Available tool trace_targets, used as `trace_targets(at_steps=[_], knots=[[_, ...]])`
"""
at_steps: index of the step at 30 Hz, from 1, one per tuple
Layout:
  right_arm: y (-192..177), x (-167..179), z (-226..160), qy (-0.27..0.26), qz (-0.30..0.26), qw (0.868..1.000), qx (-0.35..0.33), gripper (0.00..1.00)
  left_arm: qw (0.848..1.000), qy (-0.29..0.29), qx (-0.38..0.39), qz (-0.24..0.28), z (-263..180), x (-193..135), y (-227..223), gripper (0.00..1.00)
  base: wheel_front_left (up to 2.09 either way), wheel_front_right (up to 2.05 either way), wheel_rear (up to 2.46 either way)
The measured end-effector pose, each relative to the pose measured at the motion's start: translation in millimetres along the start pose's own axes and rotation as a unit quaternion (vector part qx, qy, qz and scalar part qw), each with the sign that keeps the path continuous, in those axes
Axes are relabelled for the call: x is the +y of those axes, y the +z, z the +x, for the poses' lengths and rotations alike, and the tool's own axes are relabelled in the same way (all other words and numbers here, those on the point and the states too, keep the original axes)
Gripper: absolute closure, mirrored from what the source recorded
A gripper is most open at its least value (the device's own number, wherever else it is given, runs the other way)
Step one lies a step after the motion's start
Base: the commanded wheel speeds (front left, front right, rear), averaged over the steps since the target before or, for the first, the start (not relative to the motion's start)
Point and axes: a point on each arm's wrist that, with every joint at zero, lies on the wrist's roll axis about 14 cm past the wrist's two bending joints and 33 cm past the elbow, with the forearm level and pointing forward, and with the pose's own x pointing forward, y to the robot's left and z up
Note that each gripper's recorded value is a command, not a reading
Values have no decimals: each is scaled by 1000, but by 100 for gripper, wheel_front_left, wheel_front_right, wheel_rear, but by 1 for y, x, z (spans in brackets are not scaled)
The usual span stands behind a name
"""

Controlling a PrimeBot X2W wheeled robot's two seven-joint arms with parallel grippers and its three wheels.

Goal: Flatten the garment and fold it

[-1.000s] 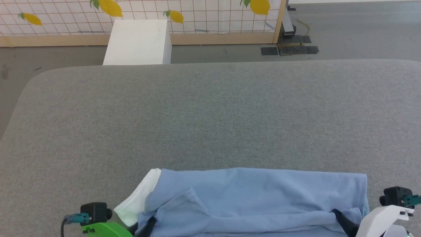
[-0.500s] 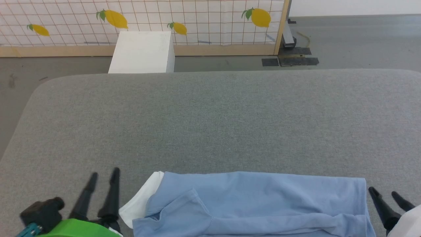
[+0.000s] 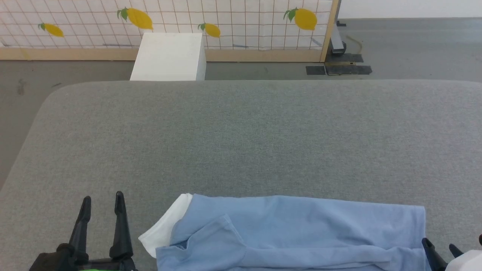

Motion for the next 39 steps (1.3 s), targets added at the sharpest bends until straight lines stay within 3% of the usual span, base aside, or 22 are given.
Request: trace_targets(at_steps=[18,19,21,32,36,39], knots=[[-35,2,51,3,-10,995,96,0,999,12,39,1,-7,17,-28,0,0,0,0],[-36,3,53,5,-8,995,101,51,999,11,41,1,-7,17,-29,0,0,0,0],[-36,5,55,10,1,995,104,100,999,12,44,3,-7,18,-31,0,0,0,0],[-22,0,49,13,6,996,93,100,999,-1,44,-7,-4,10,-34,0,0,0,0],[0,-24,46,-13,-3,998,67,100,999,-13,46,-10,-2,3,-36,0,0,0,0],[24,-59,40,-57,-6,997,43,100,999,-20,47,-10,0,0,-37,0,0,0,0]])
